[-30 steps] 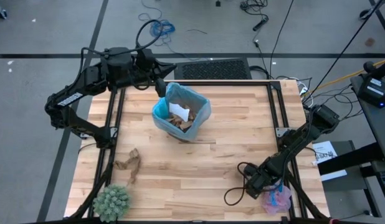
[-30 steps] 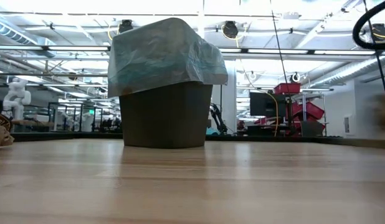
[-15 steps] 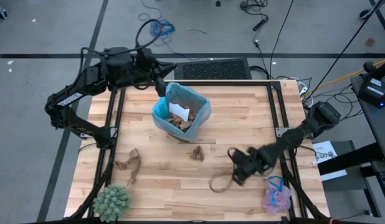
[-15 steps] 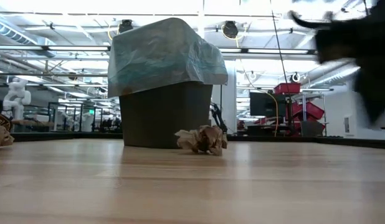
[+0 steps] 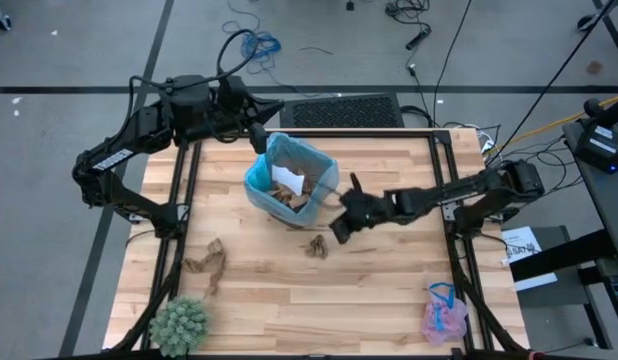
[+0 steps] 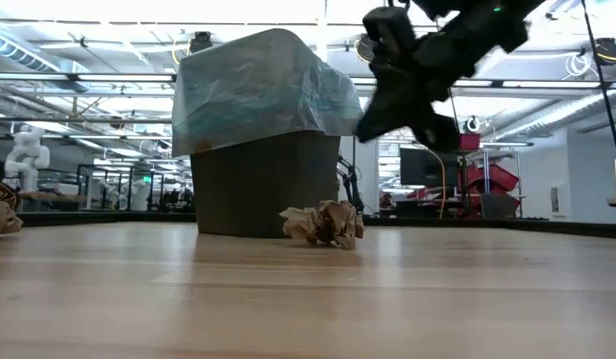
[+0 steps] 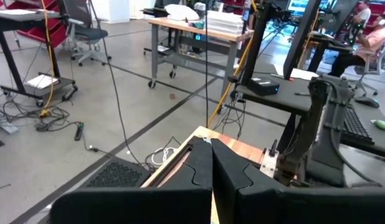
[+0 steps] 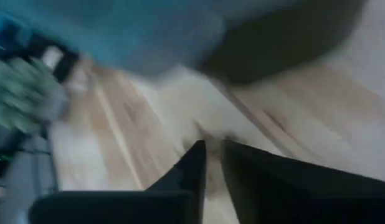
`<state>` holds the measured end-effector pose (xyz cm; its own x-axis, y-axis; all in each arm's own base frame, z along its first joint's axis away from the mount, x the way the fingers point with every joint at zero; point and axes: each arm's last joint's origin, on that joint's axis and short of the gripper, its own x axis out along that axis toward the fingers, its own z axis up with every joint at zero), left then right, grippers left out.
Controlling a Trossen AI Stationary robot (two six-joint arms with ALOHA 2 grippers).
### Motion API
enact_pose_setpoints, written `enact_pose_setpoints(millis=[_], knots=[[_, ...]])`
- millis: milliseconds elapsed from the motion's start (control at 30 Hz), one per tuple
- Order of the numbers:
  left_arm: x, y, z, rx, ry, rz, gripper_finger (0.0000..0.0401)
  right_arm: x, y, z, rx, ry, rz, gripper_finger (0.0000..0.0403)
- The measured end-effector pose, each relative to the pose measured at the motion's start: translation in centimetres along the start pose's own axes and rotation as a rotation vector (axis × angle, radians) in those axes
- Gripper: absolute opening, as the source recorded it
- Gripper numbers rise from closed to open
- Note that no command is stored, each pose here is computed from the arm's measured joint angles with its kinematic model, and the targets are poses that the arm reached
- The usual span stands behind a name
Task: Pick and place trash into bin
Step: Put the brown paper into the brown trash bin
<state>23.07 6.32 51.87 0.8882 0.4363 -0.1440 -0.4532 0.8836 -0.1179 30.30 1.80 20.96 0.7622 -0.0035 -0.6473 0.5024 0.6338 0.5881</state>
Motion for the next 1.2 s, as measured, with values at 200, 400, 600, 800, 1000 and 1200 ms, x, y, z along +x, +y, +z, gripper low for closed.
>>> enact_pose_setpoints(millis=[200,400,600,800,1000,1200], knots=[[0.0,0.0,0.0,0.001,0.003,0.001,0.0000,1.4,-0.6,0.4,0.033,0.052,0.040,0.0128],[0.0,0.0,0.0,0.008,0.006,-0.014,0.0000,4.0,-0.6,-0.8,0.097,0.091,0.055,0.0192],[0.0,0.0,-0.1,0.009,0.009,-0.021,0.0000,7.5,-0.3,-2.2,0.070,0.180,-0.036,0.0195],[0.0,0.0,-0.2,0.011,0.018,-0.023,0.0000,10.3,-1.6,-3.2,0.113,0.243,-0.164,0.0181],[0.0,0.0,-0.4,0.016,0.039,-0.020,0.0000,10.9,-1.9,-3.2,0.110,0.229,-0.190,0.0110],[0.0,0.0,-0.4,0.018,0.041,-0.020,0.0000,8.7,-0.5,-2.4,0.021,0.207,-0.133,0.0038]])
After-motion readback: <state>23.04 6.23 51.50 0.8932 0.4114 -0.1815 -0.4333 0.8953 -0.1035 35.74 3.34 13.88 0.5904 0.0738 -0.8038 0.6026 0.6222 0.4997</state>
